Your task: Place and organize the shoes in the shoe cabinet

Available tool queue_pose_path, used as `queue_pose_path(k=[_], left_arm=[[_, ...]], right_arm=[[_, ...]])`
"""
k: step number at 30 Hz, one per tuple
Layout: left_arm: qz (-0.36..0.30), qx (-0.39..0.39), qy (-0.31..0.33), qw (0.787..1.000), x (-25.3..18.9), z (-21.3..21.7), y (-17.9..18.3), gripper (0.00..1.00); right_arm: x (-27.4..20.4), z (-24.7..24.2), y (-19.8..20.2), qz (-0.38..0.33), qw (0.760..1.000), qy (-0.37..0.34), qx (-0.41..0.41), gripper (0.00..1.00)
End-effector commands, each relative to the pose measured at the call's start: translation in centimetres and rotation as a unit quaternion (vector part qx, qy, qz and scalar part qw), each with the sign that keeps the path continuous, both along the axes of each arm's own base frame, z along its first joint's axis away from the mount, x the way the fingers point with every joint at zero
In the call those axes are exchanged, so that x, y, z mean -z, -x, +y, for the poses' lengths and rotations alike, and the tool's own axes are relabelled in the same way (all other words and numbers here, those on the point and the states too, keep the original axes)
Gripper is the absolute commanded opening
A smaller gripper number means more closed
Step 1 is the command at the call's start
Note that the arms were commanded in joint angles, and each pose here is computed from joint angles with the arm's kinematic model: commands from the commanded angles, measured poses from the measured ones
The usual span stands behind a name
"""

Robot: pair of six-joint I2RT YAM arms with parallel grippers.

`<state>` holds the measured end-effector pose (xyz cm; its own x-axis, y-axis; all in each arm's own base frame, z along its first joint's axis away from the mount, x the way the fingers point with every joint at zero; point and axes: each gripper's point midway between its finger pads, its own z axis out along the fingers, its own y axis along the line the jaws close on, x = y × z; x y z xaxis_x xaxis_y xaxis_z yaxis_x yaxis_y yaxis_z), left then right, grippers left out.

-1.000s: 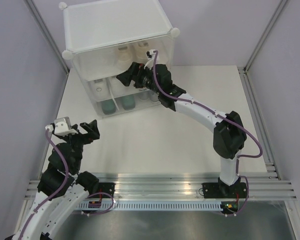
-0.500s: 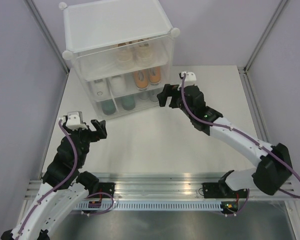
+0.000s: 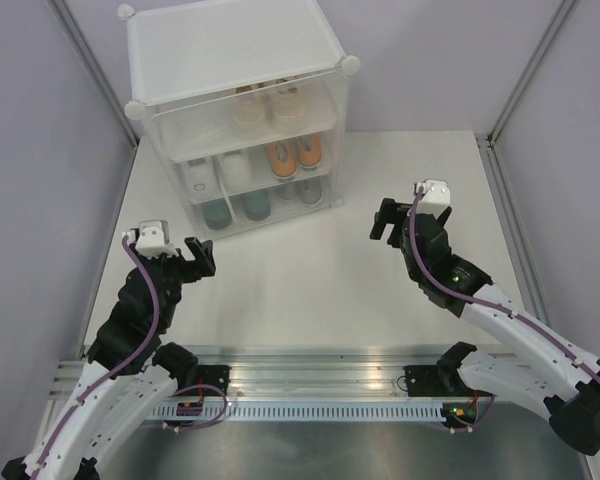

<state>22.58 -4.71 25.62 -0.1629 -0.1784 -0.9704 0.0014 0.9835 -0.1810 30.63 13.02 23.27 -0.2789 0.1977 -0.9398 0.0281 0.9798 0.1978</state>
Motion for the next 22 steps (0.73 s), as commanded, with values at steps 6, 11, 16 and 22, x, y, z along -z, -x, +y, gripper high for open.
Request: queue_pose_path(k=[6, 11, 16, 22], left_arm=[[-0.018, 0.003, -0.007, 1.0, -0.8, 0.1, -0.2, 0.93], [-0.018, 0.002, -0.008, 1.0, -0.7, 0.1, -0.1, 0.93], [-0.019, 0.002, -0.007, 1.0, -0.8, 0.1, -0.1, 0.93], [-0.018, 0.001, -0.008, 1.0, -0.7, 0.2, -0.1, 0.93]], right_arm=[[-1.0, -2.3, 0.2, -0.017, 0.998, 0.002, 0.059, 0.98], [-0.5, -2.3, 0.0, -0.011, 0.998, 0.008, 0.064, 0.98], [-0.3, -2.3, -0.1, -0.008, 0.998, 0.011, 0.065, 0.98], [0.4, -2.5, -0.3, 0.003, 0.997, 0.02, 0.078, 0.98]])
